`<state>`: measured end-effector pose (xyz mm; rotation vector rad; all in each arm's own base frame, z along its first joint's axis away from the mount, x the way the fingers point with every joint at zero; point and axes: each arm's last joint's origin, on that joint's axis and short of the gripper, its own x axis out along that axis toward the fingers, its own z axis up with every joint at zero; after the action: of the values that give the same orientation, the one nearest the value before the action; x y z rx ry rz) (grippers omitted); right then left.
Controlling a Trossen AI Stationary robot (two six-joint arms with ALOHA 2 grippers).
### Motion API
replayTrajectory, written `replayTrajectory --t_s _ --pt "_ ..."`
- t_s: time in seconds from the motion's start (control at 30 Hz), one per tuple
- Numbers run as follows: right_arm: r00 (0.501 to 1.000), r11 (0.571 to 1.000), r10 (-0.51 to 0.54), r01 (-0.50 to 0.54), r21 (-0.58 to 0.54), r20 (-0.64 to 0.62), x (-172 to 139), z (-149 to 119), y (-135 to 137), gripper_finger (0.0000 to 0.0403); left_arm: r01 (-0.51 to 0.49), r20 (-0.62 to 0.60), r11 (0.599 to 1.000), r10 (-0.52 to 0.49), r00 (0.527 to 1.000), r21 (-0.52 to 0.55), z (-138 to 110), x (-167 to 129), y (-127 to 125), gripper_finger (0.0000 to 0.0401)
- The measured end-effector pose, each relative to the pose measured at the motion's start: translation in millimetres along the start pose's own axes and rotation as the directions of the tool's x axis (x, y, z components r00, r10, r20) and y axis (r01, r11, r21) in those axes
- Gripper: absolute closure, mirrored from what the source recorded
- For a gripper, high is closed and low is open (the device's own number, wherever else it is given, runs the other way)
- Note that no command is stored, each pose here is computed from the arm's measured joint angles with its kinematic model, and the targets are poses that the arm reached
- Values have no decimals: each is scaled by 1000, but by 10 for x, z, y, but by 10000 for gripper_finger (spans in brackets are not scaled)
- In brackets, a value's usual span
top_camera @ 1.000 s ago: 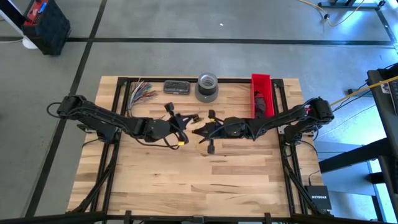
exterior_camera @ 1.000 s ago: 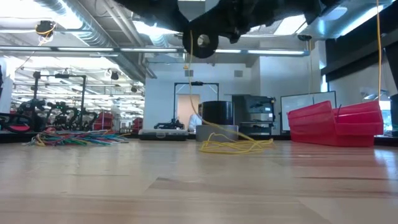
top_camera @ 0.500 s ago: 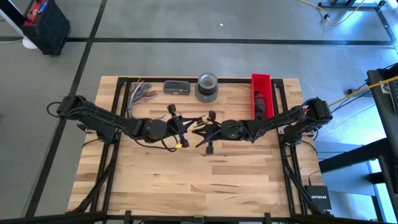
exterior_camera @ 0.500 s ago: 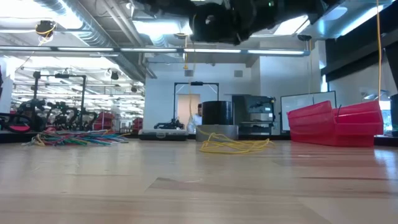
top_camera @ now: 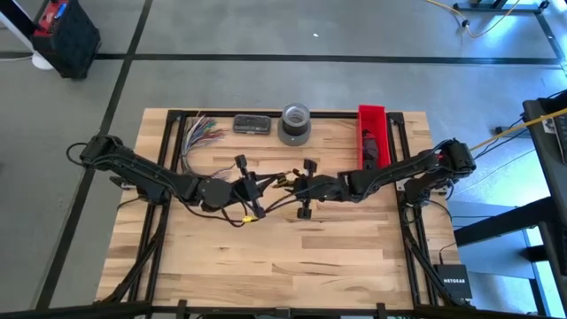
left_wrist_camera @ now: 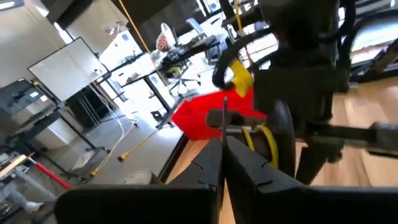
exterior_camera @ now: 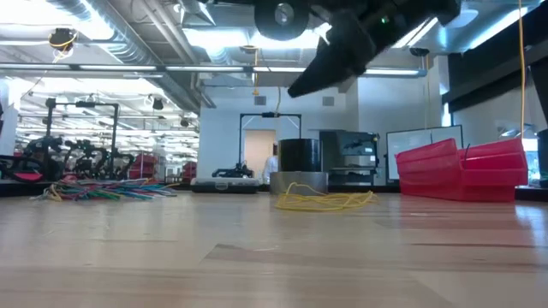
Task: Coil cords
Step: Coil the yellow wire into the black spool
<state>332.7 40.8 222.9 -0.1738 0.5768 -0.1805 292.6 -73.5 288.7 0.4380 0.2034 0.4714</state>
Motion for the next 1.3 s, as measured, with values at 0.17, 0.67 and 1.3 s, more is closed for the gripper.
replayTrajectory --t_s 0.17,0.67,1.3 --pt "981 998 2 -14 -59 -195 -225 117 -70 295 0 0 1000 0 1000 3 5 -19 -22 394" --pt "995 980 7 12 -200 99 -294 -370 -114 272 -34 19 999 34 999 8 118 -211 17 394" --pt "929 979 198 -175 -102 312 420 -511 -200 271 -34 15 999 33 999 31 112 -207 18 394"
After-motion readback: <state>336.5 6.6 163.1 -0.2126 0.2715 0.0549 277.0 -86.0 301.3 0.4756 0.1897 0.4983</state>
